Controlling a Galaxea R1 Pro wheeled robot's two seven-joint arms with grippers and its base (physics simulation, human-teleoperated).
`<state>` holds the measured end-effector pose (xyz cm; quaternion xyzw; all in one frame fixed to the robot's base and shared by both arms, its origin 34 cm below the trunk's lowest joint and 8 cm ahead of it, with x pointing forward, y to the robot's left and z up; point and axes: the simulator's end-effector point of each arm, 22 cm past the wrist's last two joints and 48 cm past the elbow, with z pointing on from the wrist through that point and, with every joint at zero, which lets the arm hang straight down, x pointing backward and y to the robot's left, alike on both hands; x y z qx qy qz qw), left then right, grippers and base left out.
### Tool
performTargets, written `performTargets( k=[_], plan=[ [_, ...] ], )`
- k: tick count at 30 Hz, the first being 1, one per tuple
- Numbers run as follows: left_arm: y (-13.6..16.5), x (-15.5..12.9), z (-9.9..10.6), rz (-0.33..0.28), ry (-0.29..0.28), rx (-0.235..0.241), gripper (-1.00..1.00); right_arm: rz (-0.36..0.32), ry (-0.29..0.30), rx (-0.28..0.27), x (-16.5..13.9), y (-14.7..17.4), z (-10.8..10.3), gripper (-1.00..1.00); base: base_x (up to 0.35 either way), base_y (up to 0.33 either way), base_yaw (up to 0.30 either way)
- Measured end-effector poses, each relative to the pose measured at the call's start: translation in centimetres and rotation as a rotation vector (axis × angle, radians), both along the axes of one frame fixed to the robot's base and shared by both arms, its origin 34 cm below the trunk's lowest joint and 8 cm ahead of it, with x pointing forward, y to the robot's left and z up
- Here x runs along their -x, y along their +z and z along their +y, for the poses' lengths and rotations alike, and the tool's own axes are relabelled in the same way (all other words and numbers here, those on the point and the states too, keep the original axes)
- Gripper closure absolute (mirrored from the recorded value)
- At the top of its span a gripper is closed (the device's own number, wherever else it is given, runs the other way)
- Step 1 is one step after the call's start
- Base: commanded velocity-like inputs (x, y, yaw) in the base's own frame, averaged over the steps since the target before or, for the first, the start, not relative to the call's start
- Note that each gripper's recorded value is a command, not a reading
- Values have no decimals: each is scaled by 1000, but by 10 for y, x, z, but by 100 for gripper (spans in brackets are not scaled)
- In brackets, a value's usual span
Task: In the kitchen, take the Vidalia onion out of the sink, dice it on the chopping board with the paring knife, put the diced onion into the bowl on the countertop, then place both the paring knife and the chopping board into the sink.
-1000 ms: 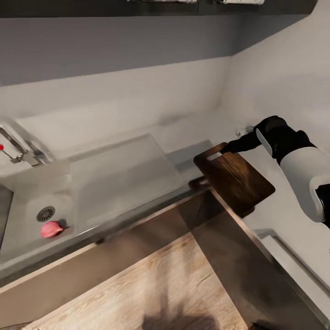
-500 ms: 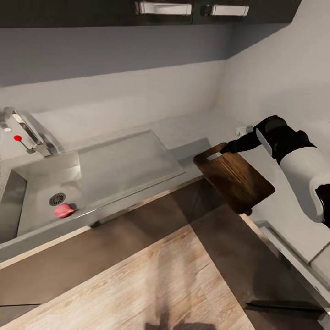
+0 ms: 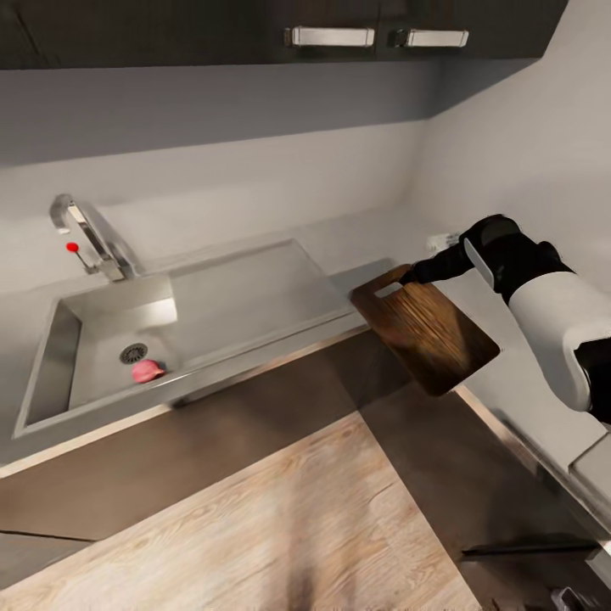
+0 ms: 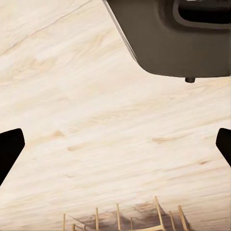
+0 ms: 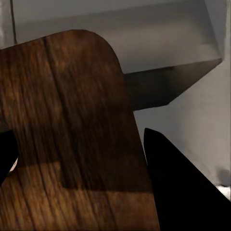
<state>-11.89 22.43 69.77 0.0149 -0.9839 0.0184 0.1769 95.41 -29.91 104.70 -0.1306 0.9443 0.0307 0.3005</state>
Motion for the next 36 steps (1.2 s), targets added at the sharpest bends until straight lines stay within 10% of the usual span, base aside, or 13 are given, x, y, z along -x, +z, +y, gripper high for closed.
performTargets(
  k=[13,32,36],
  plan=[
    [-5,-5,1,-20,-1,-2,-100,-24,23,-13,0,18,18,100,-184,72,171],
    [-11,-14,0,-46,0,0,-100,-45,151,-67,5,33,119,100,-2,1,113],
    [-11,-14,0,-45,-2,0,-100,-157,243,-105,-2,24,154,100,0,0,0]
  ],
)
